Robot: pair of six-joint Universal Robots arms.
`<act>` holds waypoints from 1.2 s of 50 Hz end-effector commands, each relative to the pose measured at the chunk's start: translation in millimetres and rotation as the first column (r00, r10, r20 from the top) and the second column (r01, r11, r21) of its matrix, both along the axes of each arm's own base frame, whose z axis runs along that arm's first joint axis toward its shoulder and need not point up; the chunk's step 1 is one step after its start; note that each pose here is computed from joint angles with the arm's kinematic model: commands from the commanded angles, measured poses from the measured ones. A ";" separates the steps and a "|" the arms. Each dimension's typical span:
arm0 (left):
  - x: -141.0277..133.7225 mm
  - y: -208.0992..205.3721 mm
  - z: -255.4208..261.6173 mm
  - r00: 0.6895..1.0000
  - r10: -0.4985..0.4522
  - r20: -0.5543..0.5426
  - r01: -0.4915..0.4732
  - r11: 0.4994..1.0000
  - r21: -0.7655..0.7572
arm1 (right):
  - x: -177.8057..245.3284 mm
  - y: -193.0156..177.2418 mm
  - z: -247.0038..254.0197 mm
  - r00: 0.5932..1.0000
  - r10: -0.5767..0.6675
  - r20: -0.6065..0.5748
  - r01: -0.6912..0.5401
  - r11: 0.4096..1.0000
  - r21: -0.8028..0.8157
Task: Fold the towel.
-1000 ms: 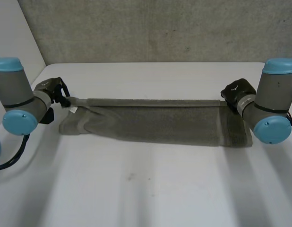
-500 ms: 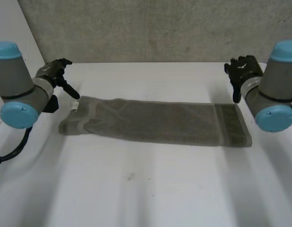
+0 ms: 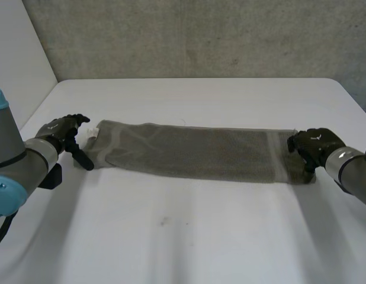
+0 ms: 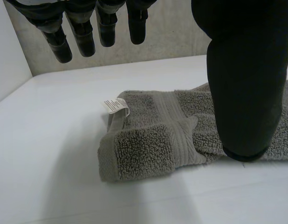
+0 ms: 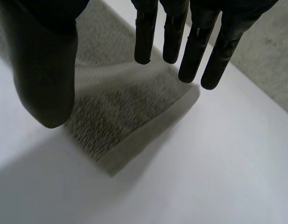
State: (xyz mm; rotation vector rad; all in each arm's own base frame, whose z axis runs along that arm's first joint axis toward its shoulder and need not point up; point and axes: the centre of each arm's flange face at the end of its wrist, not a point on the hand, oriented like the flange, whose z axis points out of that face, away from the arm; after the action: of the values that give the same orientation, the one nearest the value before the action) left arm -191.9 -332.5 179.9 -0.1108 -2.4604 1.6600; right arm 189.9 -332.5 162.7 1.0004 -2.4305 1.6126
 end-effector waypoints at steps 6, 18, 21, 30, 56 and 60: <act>-1.1 8.3 1.6 1.000 -0.007 -0.016 0.006 0.996 -0.084 | -12.7 -17.4 -34.4 0.999 -0.038 -0.002 0.038 0.999 0.006; -0.8 12.9 -0.7 1.000 -0.008 -0.018 0.007 0.996 -0.088 | -59.1 -46.7 -28.1 0.987 -0.158 -0.036 0.157 0.987 -0.033; -0.7 13.5 -1.5 1.000 -0.009 -0.016 0.007 0.996 -0.086 | -75.7 -58.2 -15.8 0.980 -0.183 -0.076 0.177 0.980 -0.089; 0.7 15.4 -4.1 1.000 -0.005 -0.014 0.004 0.997 -0.075 | -112.7 -89.6 33.6 0.918 -0.259 -0.299 0.187 0.950 -0.251; -0.4 21.4 3.3 1.000 -0.012 -0.018 0.011 0.995 -0.104 | 259.6 132.1 -22.4 0.729 0.637 -0.248 -0.684 0.683 -0.255; -0.4 21.3 1.8 1.000 -0.013 -0.019 0.010 0.994 -0.110 | 258.0 135.0 -22.4 0.733 0.638 -0.237 -0.681 0.690 -0.245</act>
State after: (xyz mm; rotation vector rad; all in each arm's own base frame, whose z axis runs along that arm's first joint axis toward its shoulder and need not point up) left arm -192.1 -311.0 183.2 -0.1212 -2.3582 1.7728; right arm 449.8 -200.8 145.4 1.9843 -1.6648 1.9593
